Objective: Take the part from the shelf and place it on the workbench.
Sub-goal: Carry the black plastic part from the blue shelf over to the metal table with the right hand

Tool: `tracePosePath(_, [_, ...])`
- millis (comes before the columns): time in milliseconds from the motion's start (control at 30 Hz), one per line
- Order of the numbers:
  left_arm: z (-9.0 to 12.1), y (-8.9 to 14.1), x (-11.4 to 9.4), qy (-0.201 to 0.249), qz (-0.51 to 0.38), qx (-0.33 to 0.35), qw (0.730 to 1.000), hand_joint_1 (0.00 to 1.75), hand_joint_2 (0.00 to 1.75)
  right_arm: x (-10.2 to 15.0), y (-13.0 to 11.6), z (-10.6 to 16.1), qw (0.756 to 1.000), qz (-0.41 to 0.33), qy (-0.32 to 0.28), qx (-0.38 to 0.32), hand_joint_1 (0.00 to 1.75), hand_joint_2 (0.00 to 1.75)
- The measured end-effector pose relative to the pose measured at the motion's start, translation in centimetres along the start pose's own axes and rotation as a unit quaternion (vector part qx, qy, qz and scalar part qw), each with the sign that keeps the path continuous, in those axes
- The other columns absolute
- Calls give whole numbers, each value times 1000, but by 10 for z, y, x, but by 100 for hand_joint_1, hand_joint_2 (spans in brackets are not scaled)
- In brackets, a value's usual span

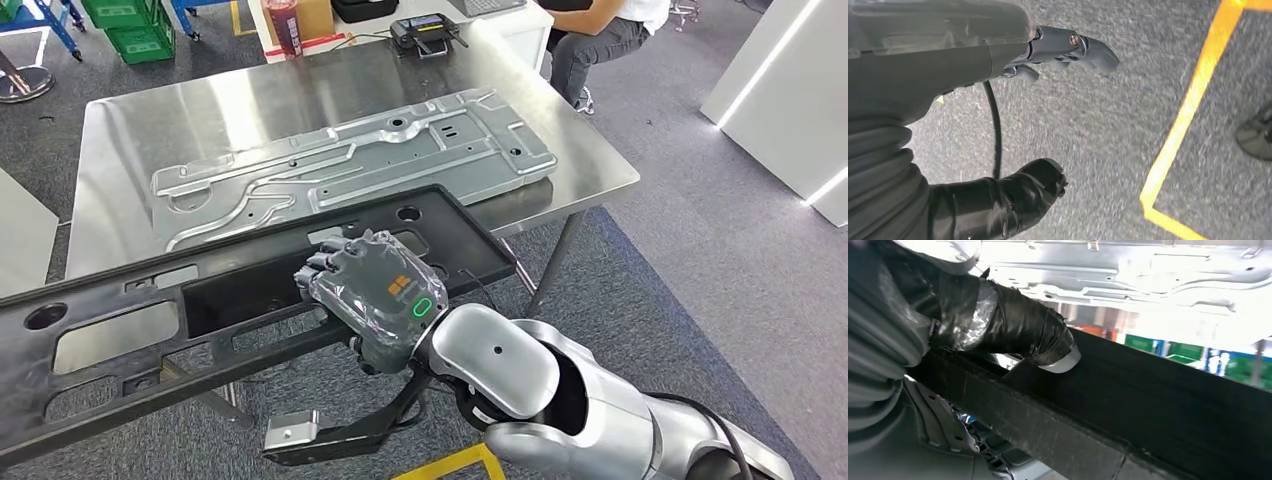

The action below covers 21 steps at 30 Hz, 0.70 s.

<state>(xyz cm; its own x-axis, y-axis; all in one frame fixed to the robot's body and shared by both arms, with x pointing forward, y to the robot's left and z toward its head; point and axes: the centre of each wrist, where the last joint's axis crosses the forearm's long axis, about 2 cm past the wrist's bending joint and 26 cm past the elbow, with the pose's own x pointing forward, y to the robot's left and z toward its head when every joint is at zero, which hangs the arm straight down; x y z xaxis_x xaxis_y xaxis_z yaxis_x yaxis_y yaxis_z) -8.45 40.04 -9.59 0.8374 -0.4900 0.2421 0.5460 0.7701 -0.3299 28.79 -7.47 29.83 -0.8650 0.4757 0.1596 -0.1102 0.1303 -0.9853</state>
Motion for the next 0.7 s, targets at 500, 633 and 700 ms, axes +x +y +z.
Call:
tracePosePath(500, [0, 7, 6, 9, -25, -7, 1000, 0, 175, 2, -2, -4, 1000, -1, -6, 7, 175, 175])
tracePosePath(633, [1, 14, 13, 18, -49, -10, 999, 0, 175, 11, -3, -11, 1000, -3, -17, 9, 175, 175])
tracePosePath(700, [1, 18, 16, 20, -58, -11, 998, 0, 175, 15, -2, -14, 1000, -3, -22, 11, 175, 175])
